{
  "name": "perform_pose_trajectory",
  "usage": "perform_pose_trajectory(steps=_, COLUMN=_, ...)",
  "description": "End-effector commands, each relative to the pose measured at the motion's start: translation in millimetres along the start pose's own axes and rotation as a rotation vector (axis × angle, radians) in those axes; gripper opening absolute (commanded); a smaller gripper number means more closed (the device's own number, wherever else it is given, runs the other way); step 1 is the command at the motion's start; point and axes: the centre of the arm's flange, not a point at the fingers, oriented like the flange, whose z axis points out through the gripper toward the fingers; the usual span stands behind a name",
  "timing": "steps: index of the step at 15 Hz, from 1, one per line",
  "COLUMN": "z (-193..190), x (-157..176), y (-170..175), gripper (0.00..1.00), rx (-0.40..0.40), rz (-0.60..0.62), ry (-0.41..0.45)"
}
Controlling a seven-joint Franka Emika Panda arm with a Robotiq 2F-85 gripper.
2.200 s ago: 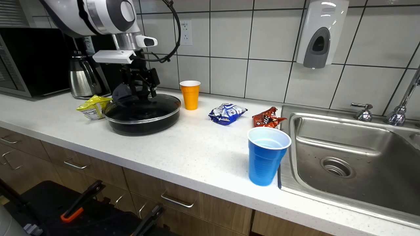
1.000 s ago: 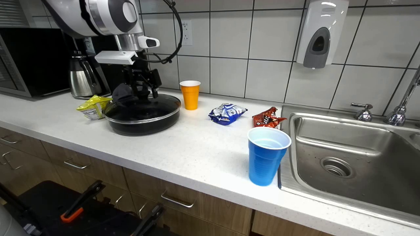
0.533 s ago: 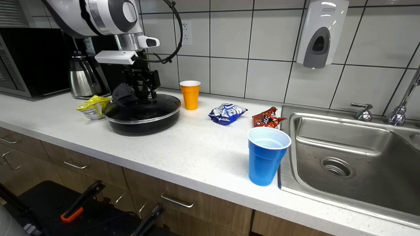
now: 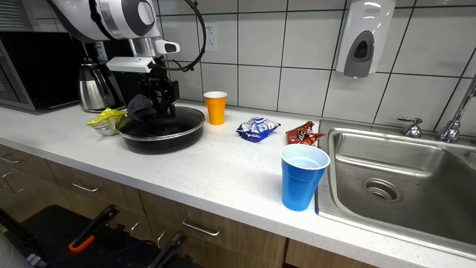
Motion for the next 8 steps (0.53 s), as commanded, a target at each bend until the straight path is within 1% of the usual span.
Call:
perform_pose_trajectory(steps=1, z=-21, x=-3, y=2, gripper=0.38, rx=-0.015, rz=-0.005, ry=-0.004)
perform_pose_trajectory(steps=3, z=-26, x=-4, y=5, gripper=0.38, rx=-0.014, rz=0.012, ry=0.01)
perform_pose_trajectory(steps=5, z=-30, x=-4, y=6, gripper=0.38, rx=-0.002, rz=0.013, ry=0.01)
perform_pose_trajectory(steps=8, z=-39, x=-4, y=6, gripper=0.38, rx=-0.008, rz=0.006, ry=0.005)
